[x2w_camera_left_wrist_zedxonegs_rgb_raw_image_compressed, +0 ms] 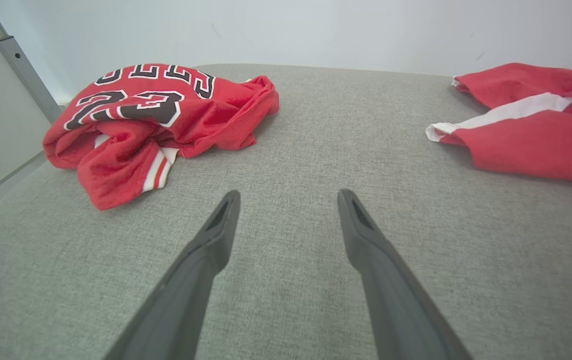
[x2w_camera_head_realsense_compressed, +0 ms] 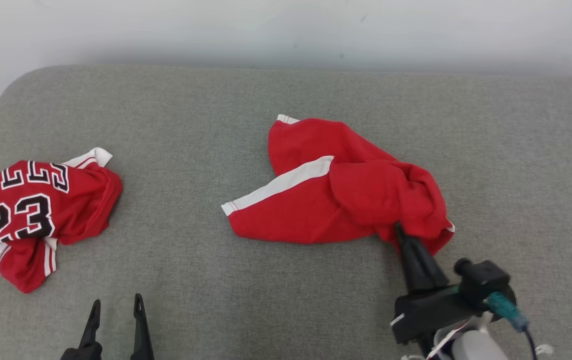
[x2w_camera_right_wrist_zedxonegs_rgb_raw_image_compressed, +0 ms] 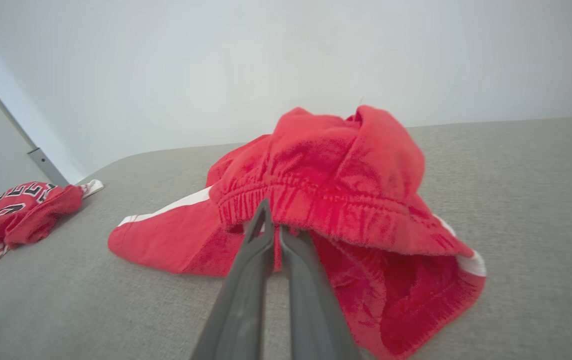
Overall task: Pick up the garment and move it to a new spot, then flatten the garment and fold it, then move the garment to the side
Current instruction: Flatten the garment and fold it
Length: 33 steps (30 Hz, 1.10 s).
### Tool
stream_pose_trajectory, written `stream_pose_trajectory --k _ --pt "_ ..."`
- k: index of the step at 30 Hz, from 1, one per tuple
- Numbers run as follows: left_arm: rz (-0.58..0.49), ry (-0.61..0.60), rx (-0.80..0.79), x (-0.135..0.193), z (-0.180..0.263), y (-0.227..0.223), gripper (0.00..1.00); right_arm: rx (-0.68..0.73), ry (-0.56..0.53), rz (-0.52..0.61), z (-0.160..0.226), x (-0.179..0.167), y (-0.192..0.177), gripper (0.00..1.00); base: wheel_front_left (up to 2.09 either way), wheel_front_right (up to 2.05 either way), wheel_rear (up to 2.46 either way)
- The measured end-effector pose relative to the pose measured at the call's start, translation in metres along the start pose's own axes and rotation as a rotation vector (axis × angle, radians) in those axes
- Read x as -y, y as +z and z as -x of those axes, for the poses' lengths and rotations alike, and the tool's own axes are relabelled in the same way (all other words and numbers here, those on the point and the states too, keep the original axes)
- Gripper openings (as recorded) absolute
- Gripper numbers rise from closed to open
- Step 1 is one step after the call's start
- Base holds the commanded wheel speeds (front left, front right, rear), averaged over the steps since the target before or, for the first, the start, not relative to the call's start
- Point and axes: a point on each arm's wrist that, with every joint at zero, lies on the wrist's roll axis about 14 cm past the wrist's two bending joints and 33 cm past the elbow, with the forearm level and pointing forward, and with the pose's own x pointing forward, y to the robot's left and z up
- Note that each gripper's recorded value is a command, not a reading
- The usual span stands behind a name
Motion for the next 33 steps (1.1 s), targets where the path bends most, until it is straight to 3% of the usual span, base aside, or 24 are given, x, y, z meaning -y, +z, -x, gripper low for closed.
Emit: stream_pose_trajectory --k 3,10,11,12,13,19,33 --pt "0.004 -0.01 -0.006 0.005 0.0 -0.002 1.0 0.103 -0.077 0.0 0.002 0.025 0.034 0.0 0.0 0.0 0.0" --pt "0.019 -0.036 -0.004 0.014 -0.001 -0.001 1.0 0.198 -0.268 -0.028 0.022 0.085 0.064 0.0 0.0 0.0 0.0" --pt "0.02 -0.04 -0.002 0.016 -0.001 -0.001 1.0 0.203 -0.313 -0.055 0.028 0.098 0.064 0.24 0.0 0.0 0.0" --pt "0.02 -0.042 -0.002 0.016 0.0 -0.001 1.0 0.206 -0.351 -0.074 0.033 0.108 0.063 0.41 0.0 0.0 0.0" --pt "0.02 -0.045 -0.002 0.017 0.0 -0.001 1.0 0.199 -0.378 -0.068 0.037 0.116 0.061 1.0 0.0 0.0 0.0" --pt "0.021 -0.045 -0.007 0.015 0.004 -0.003 1.0 0.154 -0.469 -0.073 0.05 0.14 0.047 1.0 0.0 0.0 0.0" --pt "0.016 -0.053 -0.009 0.014 0.006 -0.004 1.0 0.056 -0.365 -0.056 0.045 0.103 0.018 1.0 0.0 0.0 0.0"
